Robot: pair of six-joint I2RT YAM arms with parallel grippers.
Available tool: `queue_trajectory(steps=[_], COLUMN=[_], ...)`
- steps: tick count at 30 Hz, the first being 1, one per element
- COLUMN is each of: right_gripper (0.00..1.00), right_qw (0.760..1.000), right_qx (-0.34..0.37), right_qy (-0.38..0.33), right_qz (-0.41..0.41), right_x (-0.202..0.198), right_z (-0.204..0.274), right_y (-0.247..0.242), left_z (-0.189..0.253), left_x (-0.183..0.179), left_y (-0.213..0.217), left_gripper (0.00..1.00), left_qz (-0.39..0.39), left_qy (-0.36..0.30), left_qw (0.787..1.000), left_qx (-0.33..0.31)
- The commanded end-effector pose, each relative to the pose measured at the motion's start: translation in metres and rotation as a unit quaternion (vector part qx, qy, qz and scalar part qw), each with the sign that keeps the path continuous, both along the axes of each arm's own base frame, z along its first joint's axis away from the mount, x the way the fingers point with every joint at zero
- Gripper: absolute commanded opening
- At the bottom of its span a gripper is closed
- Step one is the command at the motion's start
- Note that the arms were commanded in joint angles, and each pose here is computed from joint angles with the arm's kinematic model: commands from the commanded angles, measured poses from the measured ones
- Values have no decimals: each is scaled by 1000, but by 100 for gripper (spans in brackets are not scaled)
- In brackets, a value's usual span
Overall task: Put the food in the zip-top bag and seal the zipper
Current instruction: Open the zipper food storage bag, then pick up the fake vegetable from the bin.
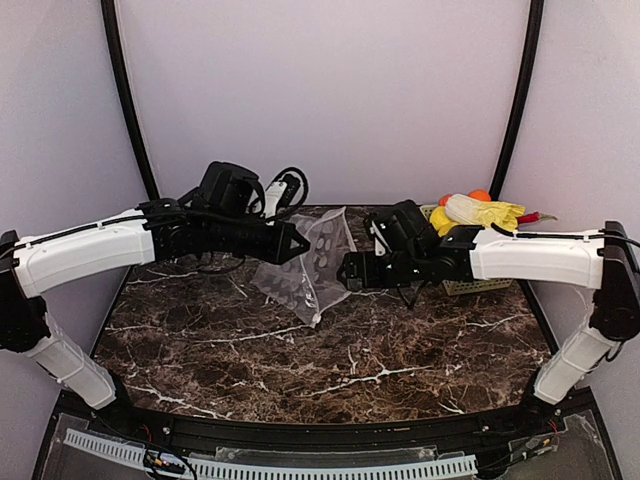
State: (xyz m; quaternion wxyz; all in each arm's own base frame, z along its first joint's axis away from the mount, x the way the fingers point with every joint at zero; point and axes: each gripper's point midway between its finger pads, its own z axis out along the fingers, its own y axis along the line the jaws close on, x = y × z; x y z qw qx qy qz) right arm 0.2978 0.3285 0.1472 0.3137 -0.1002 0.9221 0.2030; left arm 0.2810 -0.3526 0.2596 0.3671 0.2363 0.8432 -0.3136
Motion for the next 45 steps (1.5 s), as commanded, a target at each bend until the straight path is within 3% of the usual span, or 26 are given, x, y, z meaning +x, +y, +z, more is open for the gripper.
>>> queue_trajectory(steps=[1, 5, 8, 15, 25, 35, 45], right_gripper=[98, 99, 99, 99, 99, 98, 99], right_qw=[987, 972, 974, 992, 978, 961, 962], right_qx=[94, 131, 115, 24, -24, -26, 45], right_qy=[-76, -112, -122, -127, -118, -80, -74], right_qz=[102, 161, 153, 12, -169, -265, -260], right_x=[-21, -46, -52, -12, 36, 64, 93], right_z=[73, 110, 123, 129, 130, 102, 81], right_y=[26, 21, 4, -80, -203, -293, -330], left_z=[2, -7, -3, -4, 18, 12, -5], left_x=[17, 48, 57, 63, 59, 49, 47], left_y=[-1, 32, 45, 77, 137, 135, 116], left_gripper=[1, 1, 1, 1, 1, 1, 1], left_qz=[5, 68, 80, 101, 164, 145, 114], left_qy=[3, 10, 2, -7, -31, -13, 21], left_qw=[1000, 998, 997, 993, 983, 987, 993], left_qx=[1, 7, 6, 52, 71, 64, 36])
